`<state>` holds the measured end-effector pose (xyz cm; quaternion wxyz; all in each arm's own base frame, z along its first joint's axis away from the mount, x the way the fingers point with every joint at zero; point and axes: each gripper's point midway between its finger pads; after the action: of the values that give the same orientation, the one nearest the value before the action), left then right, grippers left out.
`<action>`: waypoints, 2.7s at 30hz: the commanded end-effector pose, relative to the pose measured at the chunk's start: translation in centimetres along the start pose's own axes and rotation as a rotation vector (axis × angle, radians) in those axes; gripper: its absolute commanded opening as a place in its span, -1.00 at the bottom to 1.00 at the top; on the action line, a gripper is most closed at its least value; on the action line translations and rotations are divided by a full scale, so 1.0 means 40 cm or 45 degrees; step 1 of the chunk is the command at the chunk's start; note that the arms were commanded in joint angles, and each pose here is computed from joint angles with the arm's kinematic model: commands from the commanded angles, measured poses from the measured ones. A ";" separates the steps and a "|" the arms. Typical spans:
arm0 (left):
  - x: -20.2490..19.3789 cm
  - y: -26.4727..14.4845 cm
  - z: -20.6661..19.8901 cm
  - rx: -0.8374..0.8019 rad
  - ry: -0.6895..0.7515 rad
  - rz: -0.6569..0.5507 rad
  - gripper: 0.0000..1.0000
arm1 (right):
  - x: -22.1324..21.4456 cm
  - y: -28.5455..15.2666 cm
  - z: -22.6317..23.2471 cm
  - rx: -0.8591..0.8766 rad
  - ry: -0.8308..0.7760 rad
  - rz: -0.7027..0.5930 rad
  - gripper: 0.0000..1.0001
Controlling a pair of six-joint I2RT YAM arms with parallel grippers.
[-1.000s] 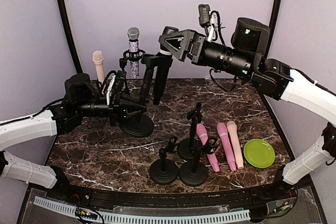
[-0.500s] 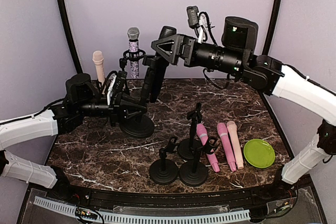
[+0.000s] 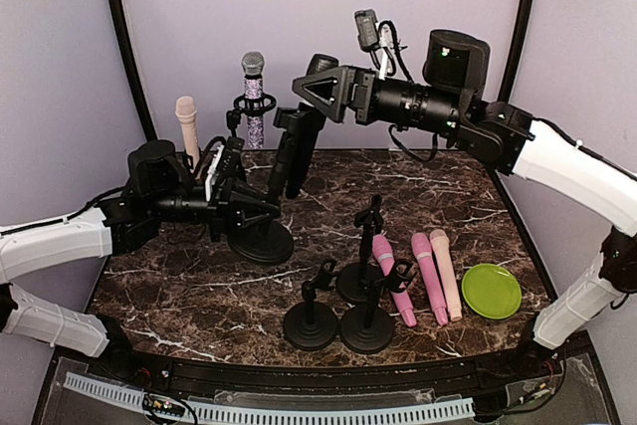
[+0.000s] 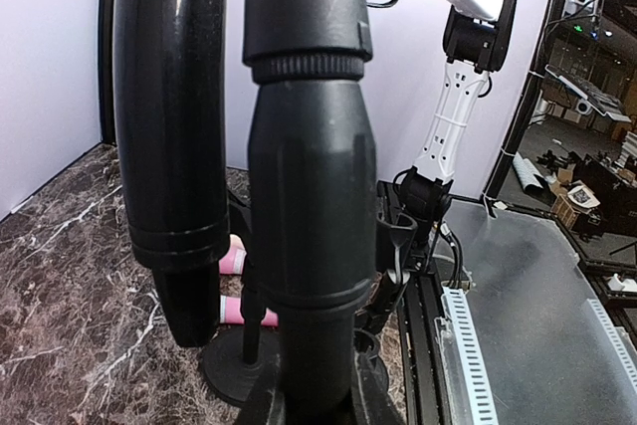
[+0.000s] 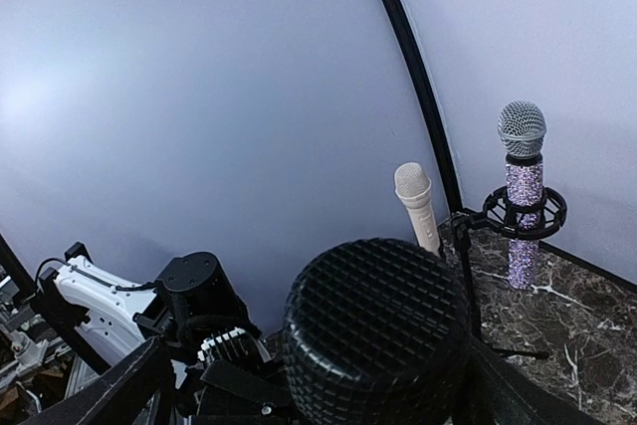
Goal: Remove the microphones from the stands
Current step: Pass from the left arm to the right
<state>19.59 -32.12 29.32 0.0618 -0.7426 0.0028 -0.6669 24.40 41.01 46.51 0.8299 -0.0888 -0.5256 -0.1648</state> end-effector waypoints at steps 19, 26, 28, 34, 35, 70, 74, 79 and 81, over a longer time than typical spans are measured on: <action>0.072 -0.014 0.031 0.133 0.127 -0.094 -1.00 | 0.005 -0.054 0.081 0.316 -0.037 -0.033 0.05; 0.054 -0.009 0.054 0.180 0.148 -0.072 -1.00 | 0.005 -0.043 0.046 0.212 -0.039 -0.031 -0.19; 0.046 -0.006 0.060 0.191 0.145 -0.061 -1.00 | -0.001 -0.030 0.033 0.187 -0.036 -0.018 -0.30; 0.006 -0.003 0.112 0.312 0.224 -0.014 -1.00 | 0.011 -0.029 0.005 0.060 -0.058 -0.103 -0.58; -0.005 -0.002 0.124 0.338 0.235 -0.007 -1.00 | 0.012 -0.032 0.003 0.032 -0.075 -0.120 -0.61; -0.419 0.156 0.222 0.507 0.146 0.090 -0.76 | -0.252 0.055 -0.167 -0.417 -0.218 -0.021 -0.66; -0.447 0.137 0.227 0.553 0.095 0.093 -0.38 | -0.271 0.054 -0.175 -0.416 -0.216 -0.012 -0.65; -0.473 0.099 0.206 0.575 0.017 0.108 0.05 | -0.293 0.057 -0.180 -0.410 -0.224 0.009 -0.65; -0.478 0.083 0.196 0.582 -0.003 0.111 0.15 | -0.300 0.056 -0.181 -0.408 -0.233 0.020 -0.65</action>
<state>26.04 -33.86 7.64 0.2691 -0.7036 -0.0900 -0.6514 26.98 42.26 30.13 0.7514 -0.2879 -0.5567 -0.2063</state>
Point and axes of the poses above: each gripper's point midway between its finger pads, its own y axis out along the fingers, its own z axis along the line the jaws close on, x = y × z, and after that the axes turned 4 degrees about y, right-handed
